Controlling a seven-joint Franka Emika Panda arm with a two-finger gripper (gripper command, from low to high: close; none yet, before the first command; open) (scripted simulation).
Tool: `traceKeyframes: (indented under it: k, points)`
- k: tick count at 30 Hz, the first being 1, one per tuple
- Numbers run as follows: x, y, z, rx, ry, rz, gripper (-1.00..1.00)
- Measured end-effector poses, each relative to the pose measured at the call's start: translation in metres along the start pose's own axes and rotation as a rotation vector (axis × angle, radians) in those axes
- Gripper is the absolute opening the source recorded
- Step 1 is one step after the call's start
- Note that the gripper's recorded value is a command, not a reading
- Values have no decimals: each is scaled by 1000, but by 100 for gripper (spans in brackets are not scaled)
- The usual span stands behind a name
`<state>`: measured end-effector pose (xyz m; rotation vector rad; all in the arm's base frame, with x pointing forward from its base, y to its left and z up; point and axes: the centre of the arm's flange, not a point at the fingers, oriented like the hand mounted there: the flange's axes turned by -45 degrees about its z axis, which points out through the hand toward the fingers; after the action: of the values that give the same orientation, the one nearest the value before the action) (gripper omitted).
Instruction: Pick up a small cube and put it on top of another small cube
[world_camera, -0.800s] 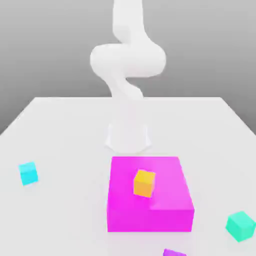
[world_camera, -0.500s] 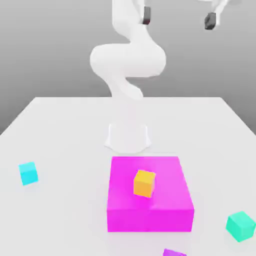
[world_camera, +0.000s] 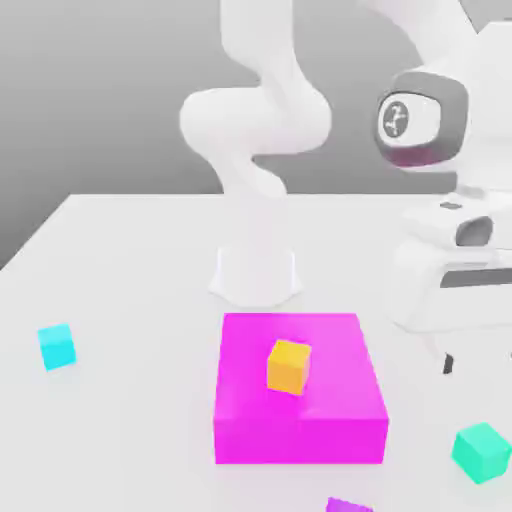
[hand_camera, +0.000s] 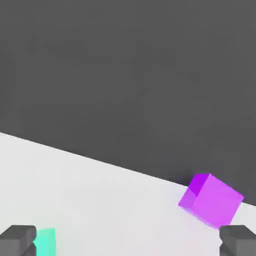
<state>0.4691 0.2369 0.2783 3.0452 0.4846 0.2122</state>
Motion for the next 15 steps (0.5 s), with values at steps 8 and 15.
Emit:
traceKeyframes:
  k: [8,15]
  points:
    - [-39,-64,112,77,-122,-67,0]
    - [-44,-66,137,78,-123,-69,-100]
